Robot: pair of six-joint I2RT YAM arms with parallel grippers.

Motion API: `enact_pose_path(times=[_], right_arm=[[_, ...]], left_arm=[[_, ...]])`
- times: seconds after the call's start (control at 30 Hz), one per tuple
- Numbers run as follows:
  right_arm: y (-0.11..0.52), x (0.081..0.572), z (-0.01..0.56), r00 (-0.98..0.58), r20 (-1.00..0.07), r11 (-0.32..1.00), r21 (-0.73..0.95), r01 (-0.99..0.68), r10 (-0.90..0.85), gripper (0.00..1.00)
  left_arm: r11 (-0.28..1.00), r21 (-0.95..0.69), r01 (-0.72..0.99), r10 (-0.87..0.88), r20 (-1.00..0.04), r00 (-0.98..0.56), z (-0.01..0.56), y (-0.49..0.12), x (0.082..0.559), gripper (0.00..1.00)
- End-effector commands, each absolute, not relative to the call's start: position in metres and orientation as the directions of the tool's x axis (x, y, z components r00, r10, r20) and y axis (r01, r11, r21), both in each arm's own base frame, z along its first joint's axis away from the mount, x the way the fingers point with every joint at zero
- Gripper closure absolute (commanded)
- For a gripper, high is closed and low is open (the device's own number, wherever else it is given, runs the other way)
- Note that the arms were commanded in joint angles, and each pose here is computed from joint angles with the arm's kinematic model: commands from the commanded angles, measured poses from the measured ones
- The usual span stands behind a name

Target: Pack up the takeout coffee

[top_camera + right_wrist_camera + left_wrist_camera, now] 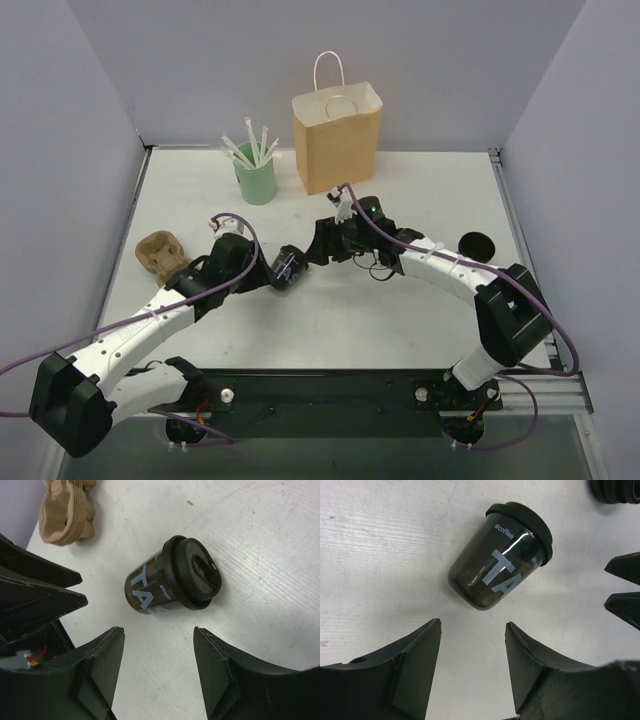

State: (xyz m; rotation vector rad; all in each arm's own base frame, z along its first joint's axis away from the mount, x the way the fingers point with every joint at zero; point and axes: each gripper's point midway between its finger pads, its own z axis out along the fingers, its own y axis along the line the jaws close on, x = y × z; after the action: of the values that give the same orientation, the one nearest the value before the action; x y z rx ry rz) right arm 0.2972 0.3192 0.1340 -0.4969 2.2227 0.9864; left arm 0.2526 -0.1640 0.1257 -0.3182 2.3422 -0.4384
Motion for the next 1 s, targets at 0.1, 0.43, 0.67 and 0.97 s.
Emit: enact_pose_path(times=[0.1, 0.43, 0.67, 0.97], right_arm=[[0.333, 0.305, 0.127, -0.611, -0.74, 0.512, 0.423, -0.747, -0.28, 0.42], [0.35, 0.319, 0.119, -0.504, -0.791, 0.397, 0.363, -0.843, -0.346, 0.4], [0.365, 0.333, 0.105, -0.457, -0.809, 0.351, 0.333, -0.875, -0.371, 0.39], [0.387, 0.342, 0.102, -0.388, -0.857, 0.262, 0.31, -0.914, -0.339, 0.38]], left_arm=[[0.899, -0.426, -0.102, -0.346, -0.548, -0.762, 0.099, -0.165, 0.243, 0.41], [0.907, -0.396, -0.146, -0.348, -0.508, -0.788, 0.069, -0.161, 0.246, 0.44], [0.914, -0.366, -0.176, -0.354, -0.504, -0.788, 0.056, -0.153, 0.256, 0.45], [0.918, -0.329, -0.22, -0.365, -0.492, -0.79, 0.043, -0.139, 0.275, 0.46]])
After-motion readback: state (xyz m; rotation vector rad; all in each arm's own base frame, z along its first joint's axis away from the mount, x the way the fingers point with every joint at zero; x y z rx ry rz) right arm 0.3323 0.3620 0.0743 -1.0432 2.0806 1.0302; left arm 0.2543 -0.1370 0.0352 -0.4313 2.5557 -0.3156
